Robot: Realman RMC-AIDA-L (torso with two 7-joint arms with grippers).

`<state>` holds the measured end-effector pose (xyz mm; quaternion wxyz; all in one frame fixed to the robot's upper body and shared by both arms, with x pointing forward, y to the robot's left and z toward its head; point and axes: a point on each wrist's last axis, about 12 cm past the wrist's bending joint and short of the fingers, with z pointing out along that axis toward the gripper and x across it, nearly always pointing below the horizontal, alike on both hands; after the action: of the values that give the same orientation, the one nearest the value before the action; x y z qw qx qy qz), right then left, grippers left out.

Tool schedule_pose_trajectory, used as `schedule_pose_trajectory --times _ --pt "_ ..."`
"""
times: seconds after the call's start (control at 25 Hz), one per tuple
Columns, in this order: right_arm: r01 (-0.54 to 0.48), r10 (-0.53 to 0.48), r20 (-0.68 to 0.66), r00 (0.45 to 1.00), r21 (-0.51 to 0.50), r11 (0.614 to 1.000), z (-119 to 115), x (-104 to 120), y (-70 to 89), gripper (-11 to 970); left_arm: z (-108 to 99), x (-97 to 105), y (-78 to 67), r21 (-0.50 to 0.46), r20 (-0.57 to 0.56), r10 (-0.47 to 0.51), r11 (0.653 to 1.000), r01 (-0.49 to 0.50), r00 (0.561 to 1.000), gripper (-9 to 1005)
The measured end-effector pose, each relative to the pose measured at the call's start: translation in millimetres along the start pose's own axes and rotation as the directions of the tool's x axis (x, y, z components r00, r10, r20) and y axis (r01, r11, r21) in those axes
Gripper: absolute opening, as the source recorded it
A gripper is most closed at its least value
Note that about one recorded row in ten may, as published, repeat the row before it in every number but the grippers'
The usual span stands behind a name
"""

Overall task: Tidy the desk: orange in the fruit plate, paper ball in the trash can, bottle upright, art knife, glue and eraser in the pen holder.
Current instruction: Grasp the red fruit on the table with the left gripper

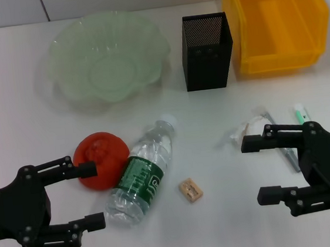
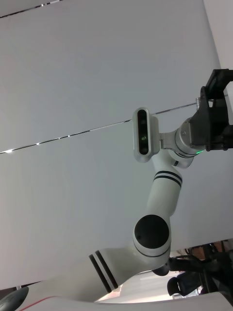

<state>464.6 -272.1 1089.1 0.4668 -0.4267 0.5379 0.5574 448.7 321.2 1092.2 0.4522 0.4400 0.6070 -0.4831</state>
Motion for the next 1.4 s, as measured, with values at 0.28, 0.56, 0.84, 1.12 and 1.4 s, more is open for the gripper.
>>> schedule_pose_trajectory --times 0.28,0.56,0.84,1.12,1.4 --pt "-0.001 0.001 0.000 1.000 0.002 1.000 2 0 -1.8 753 0 0 0.0 0.003 -0.002 0.000 1.000 0.000 1.000 813" --pt "-0.001 0.001 0.001 1.000 0.003 1.000 2 1 -1.6 752 -4 -12 6.9 -0.023 -0.041 -0.032 0.999 0.031 0.999 812" --pt "-0.015 0.015 0.005 1.000 0.035 0.999 -7 6 6.0 752 8 -52 41.6 -0.106 -0.178 -0.070 0.993 0.052 0.982 813" --pt "-0.029 0.029 0.007 1.000 0.074 0.997 -15 14 15.8 751 29 -74 73.9 -0.164 -0.369 -0.075 0.986 0.015 0.926 813" --pt "-0.030 0.030 0.002 1.000 0.104 0.994 -21 19 20.6 751 40 -57 87.0 -0.231 -0.490 -0.119 0.973 0.003 0.864 812"
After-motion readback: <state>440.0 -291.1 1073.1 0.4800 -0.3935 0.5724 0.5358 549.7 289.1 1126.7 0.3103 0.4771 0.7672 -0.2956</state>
